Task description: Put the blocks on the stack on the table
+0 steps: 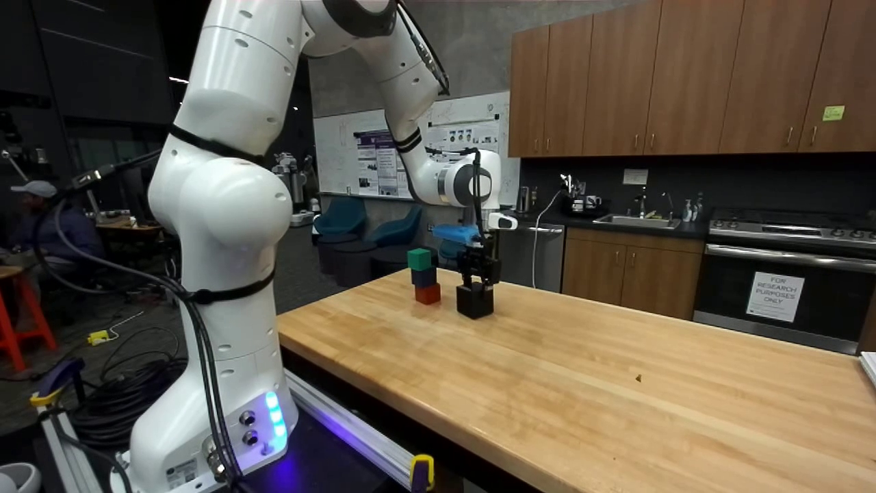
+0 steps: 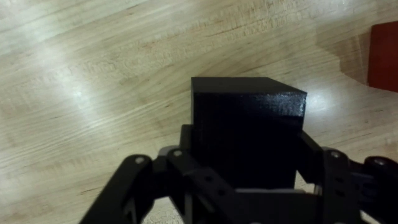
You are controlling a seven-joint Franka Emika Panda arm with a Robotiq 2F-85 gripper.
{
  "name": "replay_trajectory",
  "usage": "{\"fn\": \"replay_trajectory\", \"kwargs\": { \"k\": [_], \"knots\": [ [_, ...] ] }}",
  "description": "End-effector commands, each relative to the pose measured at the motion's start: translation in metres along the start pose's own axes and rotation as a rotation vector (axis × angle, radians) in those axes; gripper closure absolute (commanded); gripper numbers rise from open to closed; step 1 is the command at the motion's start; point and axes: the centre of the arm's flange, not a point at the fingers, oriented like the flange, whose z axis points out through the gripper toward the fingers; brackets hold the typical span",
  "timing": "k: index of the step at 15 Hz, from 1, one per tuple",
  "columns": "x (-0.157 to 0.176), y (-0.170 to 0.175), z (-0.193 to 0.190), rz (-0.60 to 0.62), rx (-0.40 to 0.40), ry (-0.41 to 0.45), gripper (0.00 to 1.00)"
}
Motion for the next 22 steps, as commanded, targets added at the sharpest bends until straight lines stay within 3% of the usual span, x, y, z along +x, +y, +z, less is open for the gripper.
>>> {"fn": "replay_trajectory", "kwargs": {
  "k": [1, 3, 8, 15, 18, 22],
  "knots": [
    [0.009, 0.001, -0.003, 0.013, 0.009, -0.014, 0.06],
    [0.008, 0.001, -0.007, 0.013, 0.009, -0.009, 0.00],
    [-0.003, -0.002, -0.026, 0.013, 0.010, 0.020, 0.00],
    [-0.032, -0.011, -0.085, -0.010, 0.042, 0.085, 0.00],
    [-0.046, -0.016, -0.107, -0.020, 0.060, 0.067, 0.00],
    [-0.064, -0.031, -0.127, 0.024, 0.137, -0.026, 0.00]
  ]
}}
